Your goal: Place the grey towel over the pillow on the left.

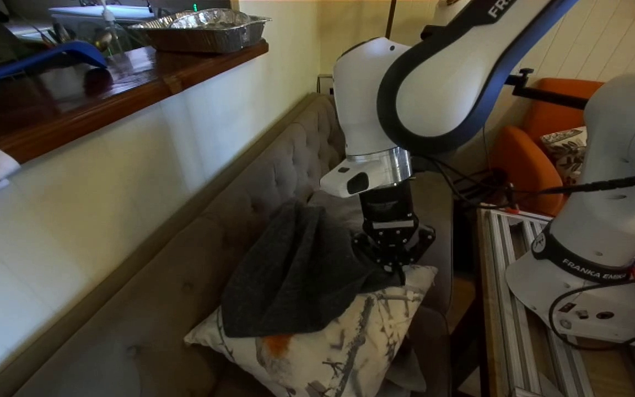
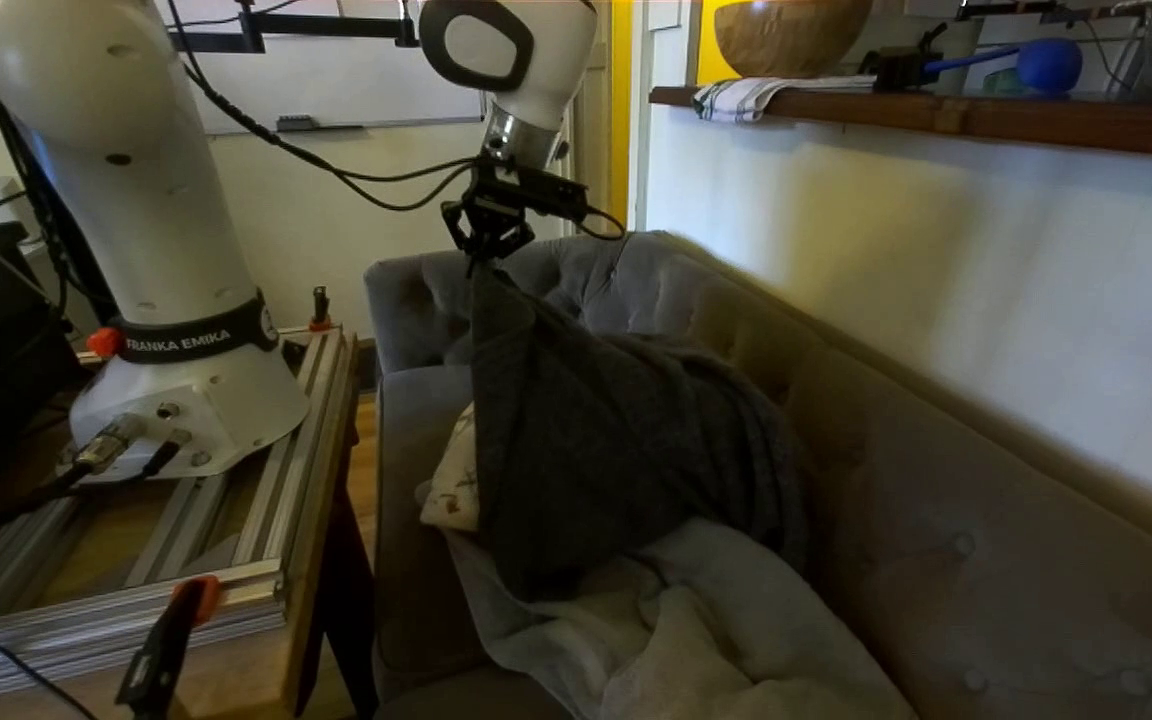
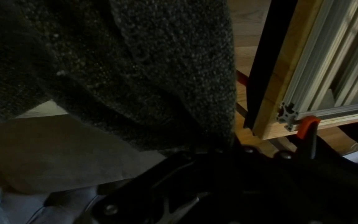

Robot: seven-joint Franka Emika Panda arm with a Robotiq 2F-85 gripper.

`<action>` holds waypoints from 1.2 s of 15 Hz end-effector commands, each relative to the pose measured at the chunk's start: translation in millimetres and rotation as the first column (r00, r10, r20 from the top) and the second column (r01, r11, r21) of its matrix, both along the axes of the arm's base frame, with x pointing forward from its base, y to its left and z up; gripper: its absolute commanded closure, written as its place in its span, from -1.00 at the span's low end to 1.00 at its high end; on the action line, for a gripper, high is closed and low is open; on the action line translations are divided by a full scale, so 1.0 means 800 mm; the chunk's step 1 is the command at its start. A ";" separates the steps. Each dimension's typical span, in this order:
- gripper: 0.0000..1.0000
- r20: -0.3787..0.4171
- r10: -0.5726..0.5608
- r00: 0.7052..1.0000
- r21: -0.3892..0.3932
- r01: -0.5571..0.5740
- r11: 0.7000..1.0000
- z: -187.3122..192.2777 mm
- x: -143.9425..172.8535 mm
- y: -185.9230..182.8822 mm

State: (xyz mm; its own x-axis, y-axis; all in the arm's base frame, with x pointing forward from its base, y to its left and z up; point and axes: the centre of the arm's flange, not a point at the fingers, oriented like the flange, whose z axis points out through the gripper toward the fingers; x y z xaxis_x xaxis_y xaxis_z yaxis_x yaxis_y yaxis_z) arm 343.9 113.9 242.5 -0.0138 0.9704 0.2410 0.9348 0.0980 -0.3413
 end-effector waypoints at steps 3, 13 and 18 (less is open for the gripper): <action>0.98 -0.005 0.110 0.994 0.033 -0.110 0.993 0.005 -0.004 0.012; 0.98 0.090 0.285 0.954 0.181 -0.298 0.937 0.014 -0.011 0.017; 0.71 0.129 0.411 0.903 0.264 -0.431 0.863 0.012 -0.019 0.021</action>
